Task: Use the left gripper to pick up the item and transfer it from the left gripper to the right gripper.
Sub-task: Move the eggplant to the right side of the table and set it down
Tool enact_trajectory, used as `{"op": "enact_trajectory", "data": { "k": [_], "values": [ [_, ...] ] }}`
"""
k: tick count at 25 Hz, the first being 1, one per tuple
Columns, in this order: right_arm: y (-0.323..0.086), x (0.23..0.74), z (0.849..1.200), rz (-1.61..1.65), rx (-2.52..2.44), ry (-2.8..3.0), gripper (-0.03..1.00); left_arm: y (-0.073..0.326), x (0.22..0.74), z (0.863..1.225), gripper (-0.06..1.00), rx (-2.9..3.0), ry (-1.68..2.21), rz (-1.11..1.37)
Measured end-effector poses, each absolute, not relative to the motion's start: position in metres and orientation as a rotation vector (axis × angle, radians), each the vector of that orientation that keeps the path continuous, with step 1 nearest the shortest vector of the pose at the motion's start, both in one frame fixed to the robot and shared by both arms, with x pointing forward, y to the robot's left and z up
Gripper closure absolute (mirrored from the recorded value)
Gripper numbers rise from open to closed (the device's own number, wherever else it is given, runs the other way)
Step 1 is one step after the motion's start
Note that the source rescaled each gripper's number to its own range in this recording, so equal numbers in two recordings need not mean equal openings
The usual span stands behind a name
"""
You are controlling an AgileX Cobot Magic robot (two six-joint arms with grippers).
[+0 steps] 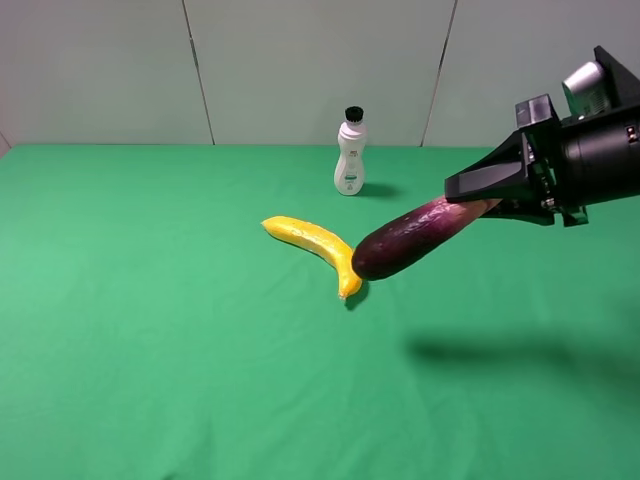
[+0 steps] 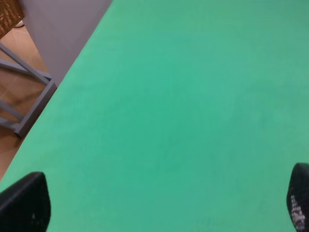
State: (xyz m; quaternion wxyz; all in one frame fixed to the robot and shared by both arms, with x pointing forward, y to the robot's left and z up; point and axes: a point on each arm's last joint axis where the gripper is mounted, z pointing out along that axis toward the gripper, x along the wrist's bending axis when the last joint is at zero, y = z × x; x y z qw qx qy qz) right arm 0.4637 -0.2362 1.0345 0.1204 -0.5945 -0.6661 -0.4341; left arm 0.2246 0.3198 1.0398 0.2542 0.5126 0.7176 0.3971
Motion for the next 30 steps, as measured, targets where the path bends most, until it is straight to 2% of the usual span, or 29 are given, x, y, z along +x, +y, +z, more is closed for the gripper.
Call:
{"op": "enact_trajectory", "data": {
  "k": [12, 22, 30],
  "values": [
    [-0.262, 0.479, 1.063, -0.942, -1.994, -2.227, 0.95, 0.32, 0.225, 1.04, -0.03, 1.392, 1.949, 1.079],
    [-0.278, 0.483, 1.048, -0.634, -2.094, -2.329, 0.95, 0.32, 0.225, 1.04, -0.03, 1.392, 1.949, 1.079],
    [-0.28, 0.51, 1.03, -0.461, -2.052, -2.295, 0.95, 0.32, 0.225, 1.04, -0.03, 1.392, 1.949, 1.079]
  ]
}}
